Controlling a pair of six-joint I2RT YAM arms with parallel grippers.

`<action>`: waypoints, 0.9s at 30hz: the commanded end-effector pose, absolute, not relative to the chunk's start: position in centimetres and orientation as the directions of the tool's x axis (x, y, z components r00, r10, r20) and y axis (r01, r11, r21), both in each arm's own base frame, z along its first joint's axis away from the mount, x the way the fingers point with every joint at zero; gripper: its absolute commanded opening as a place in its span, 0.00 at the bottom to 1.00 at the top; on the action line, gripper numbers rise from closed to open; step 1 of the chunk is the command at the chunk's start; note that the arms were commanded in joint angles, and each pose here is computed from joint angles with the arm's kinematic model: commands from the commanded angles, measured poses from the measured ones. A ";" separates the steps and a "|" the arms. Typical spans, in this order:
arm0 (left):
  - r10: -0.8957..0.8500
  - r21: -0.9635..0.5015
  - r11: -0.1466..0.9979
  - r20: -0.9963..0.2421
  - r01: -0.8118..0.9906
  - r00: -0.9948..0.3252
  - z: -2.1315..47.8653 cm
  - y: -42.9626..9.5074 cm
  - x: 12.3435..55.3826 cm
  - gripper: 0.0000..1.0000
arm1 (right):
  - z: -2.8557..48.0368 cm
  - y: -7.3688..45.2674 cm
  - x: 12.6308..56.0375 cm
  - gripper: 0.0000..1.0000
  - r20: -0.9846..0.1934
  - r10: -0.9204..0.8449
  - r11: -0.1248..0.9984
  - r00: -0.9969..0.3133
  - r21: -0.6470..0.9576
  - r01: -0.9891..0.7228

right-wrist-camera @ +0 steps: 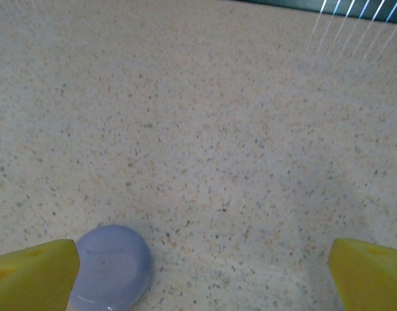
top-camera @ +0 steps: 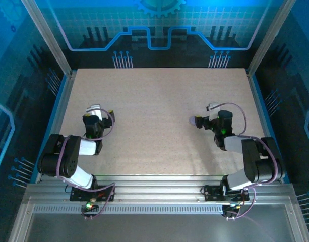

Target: Insert wireless bluetooth earbuds into charging case

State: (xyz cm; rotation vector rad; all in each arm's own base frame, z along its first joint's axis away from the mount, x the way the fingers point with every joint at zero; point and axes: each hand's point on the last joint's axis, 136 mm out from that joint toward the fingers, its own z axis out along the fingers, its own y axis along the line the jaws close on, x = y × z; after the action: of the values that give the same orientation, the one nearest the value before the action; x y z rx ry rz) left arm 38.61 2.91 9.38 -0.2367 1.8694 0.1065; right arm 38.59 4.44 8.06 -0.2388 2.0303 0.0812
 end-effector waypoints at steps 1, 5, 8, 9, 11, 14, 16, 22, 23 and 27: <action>-0.130 -0.080 0.980 -0.951 -0.182 -0.281 9.7 2.2 39.3 0.99 | 9.6 4.3 39.3 1.00 -0.925 -0.142 0.978 -0.354 -0.076 -0.195; -0.129 -0.080 0.980 -0.952 -0.181 -0.279 9.8 2.2 39.3 0.99 | 9.3 3.6 39.7 1.00 -0.917 -0.110 0.985 -0.383 -0.048 -0.167; -0.129 -0.080 0.980 -0.952 -0.181 -0.278 9.8 2.2 39.3 0.99 | 9.4 3.4 39.8 1.00 -0.917 -0.098 0.987 -0.386 -0.039 -0.158; -0.129 -0.080 0.980 -0.952 -0.182 -0.279 9.8 2.2 39.2 0.99 | 9.3 3.4 39.8 1.00 -0.917 -0.097 0.986 -0.388 -0.037 -0.160; -0.130 -0.080 0.980 -0.952 -0.182 -0.279 9.8 2.2 39.2 0.99 | 9.3 3.4 39.8 1.00 -0.917 -0.095 0.986 -0.388 -0.034 -0.162; -0.125 -0.077 0.981 -0.952 -0.177 -0.280 9.8 2.1 39.3 0.99 | 9.3 3.3 39.7 1.00 -0.917 -0.092 0.986 -0.388 -0.031 -0.162; -0.123 -0.075 0.982 -0.951 -0.173 -0.284 9.8 2.0 39.3 0.99 | 9.4 3.3 39.7 1.00 -0.918 -0.090 0.986 -0.387 -0.028 -0.163; -0.123 -0.075 0.982 -0.951 -0.173 -0.284 9.8 2.0 39.3 0.99 | 9.4 3.4 39.7 1.00 -0.918 -0.092 0.986 -0.386 -0.029 -0.166; -0.123 -0.075 0.982 -0.951 -0.172 -0.283 9.8 2.0 39.3 0.99 | 9.3 3.4 39.7 1.00 -0.918 -0.092 0.986 -0.387 -0.029 -0.165; -0.118 -0.073 0.984 -0.950 -0.161 -0.287 9.8 1.8 39.4 0.99 | 9.3 3.4 39.7 1.00 -0.918 -0.091 0.986 -0.387 -0.028 -0.165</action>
State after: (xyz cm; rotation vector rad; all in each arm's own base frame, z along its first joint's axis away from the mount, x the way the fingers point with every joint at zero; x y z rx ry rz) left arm 38.70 2.37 9.31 -0.2157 1.8752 0.0767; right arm 38.97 3.67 8.45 -0.2005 2.0022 0.0786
